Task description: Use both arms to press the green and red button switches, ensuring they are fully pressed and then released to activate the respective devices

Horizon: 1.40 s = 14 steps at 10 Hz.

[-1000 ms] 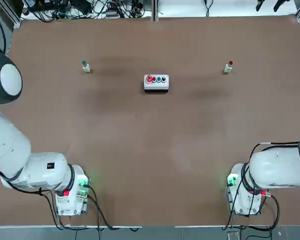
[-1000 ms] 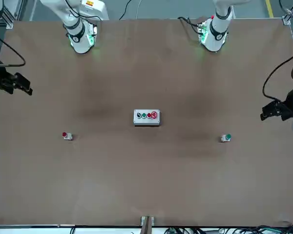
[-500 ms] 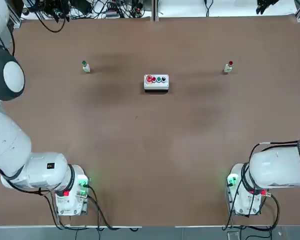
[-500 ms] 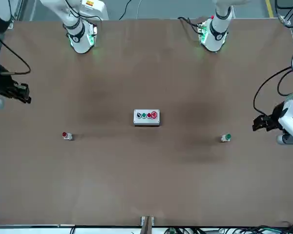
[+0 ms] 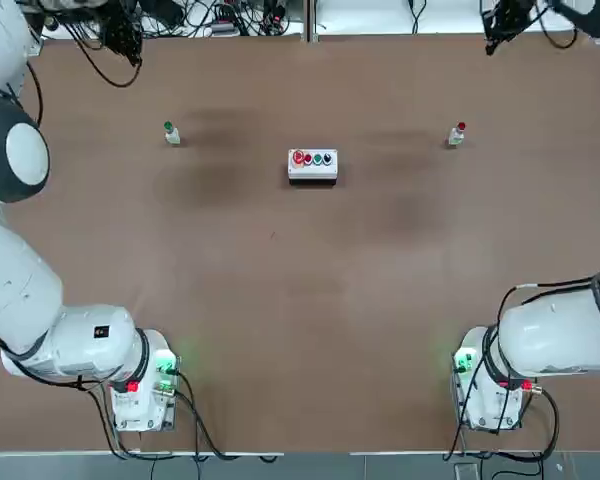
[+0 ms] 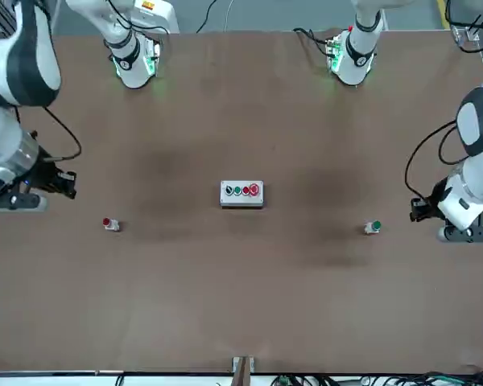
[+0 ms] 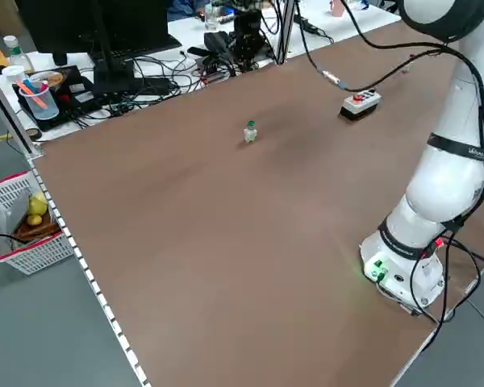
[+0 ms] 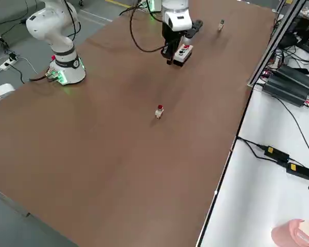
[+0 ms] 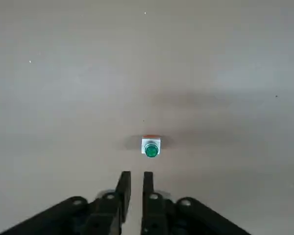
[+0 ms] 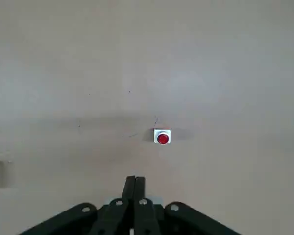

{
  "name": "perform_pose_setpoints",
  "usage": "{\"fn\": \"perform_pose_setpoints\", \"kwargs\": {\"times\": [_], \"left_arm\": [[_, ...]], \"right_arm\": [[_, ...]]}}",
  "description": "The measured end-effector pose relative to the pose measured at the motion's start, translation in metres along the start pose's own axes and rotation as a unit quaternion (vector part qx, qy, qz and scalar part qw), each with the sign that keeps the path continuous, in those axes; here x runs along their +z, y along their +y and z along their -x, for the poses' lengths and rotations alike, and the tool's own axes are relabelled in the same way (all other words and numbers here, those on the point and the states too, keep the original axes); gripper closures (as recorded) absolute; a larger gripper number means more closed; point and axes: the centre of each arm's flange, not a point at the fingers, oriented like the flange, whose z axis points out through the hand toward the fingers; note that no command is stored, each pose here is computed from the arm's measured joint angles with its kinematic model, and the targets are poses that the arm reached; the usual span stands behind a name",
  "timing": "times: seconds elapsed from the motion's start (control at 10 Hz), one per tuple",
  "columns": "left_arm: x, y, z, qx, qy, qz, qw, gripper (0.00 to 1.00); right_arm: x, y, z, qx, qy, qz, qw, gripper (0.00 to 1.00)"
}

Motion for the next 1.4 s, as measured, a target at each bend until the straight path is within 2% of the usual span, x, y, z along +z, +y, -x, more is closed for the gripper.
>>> {"fn": "perform_pose_setpoints", "kwargs": {"times": [0.3,0.4,0.6,0.9,1.4], "left_arm": [[0.027,0.001,0.015,0.000,-0.004,-0.001,1.000,0.89],[0.036,0.002,0.019,0.001,-0.005,-0.001,1.000,0.95],[0.054,0.002,0.025,0.000,-0.012,0.000,1.000,0.99],[0.076,0.007,0.025,0.001,-0.015,0.000,1.000,0.99],[0.136,0.011,0.029,0.001,-0.017,0.001,1.000,0.99]], "right_arm": [[0.060,-0.001,-0.017,0.000,0.001,0.000,1.000,0.99],[0.080,0.001,-0.018,0.001,0.001,0.000,1.000,0.99],[0.107,0.004,-0.013,0.003,-0.012,0.001,1.000,0.99],[0.127,0.019,-0.004,0.010,-0.033,0.002,0.999,0.99],[0.158,0.039,0.006,0.015,-0.024,0.003,1.000,0.99]]}}
